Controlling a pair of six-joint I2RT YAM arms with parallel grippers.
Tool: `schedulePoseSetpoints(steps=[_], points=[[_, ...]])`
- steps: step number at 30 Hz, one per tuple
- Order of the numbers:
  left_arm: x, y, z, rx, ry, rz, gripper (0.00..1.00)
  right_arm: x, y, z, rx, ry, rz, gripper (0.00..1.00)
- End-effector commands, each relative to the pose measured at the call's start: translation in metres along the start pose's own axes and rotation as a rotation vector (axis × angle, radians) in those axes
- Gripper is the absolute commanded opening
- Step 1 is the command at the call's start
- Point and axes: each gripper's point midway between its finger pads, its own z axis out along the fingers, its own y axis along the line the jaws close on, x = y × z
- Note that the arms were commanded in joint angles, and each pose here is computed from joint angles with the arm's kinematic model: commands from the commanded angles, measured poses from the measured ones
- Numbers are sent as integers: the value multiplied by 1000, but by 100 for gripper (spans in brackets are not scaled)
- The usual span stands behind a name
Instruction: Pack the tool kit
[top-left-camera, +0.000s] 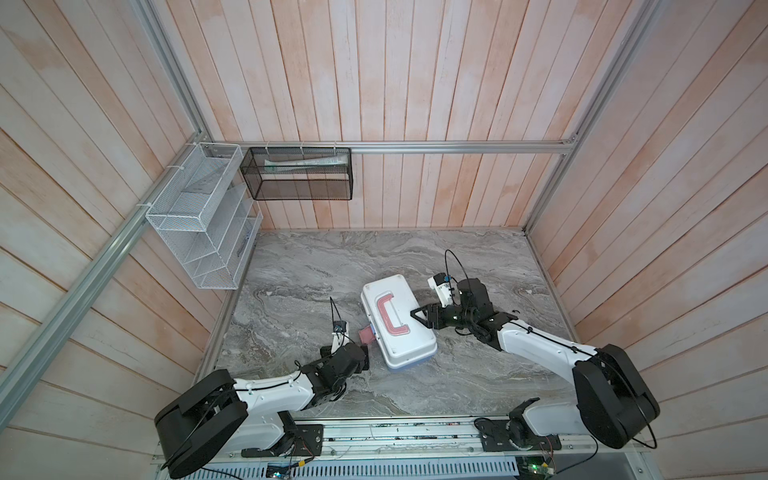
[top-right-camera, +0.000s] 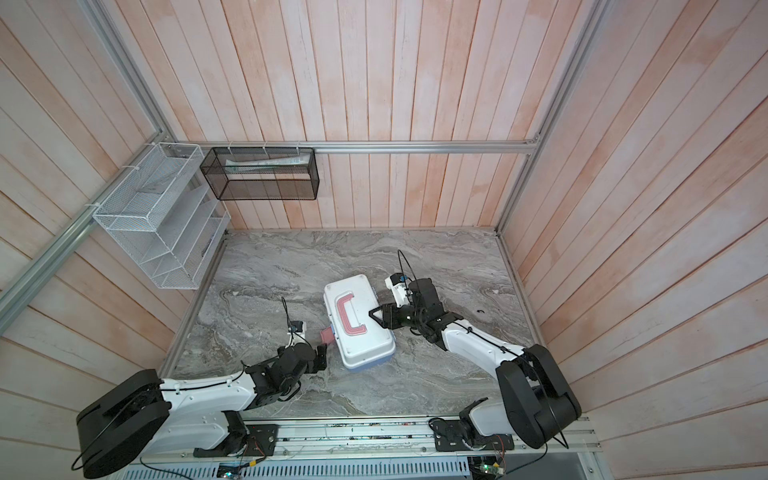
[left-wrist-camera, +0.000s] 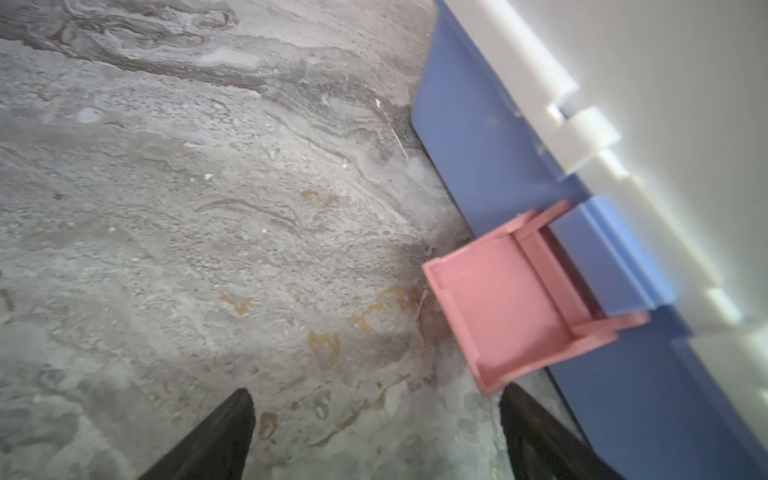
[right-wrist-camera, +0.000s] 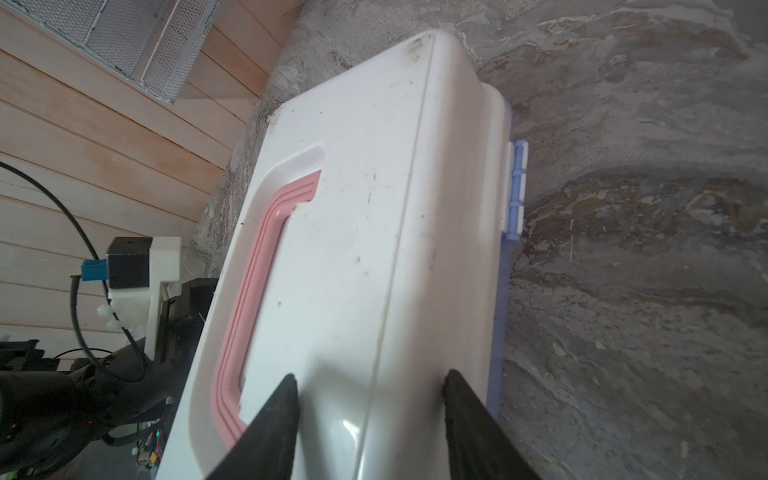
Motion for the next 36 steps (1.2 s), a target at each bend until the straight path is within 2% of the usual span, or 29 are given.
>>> schedulePoseSetpoints(steps=[1,6,13,17,22,29,36], points=[[-17,-5,-6,44,-64,-5,94,20,9,1,-29,72,13,53],[-36,-19,-15,162,-118,-26,96,18,11,-1,-34,70,4,53],[-10,-21,-22,200,21,-19,96,16,13,-2,-34,61,-3,52],[1,-32,-26,251,39,34,96,19,12,-1,-40,64,5,52],[-2,-49,-20,281,30,111,96,20,11,-1,-38,63,10,53],[4,-44,10,146,67,186,96,19,11,-1,-33,65,6,53],[-2,-35,24,57,23,172,96,21,9,0,-32,67,23,53]])
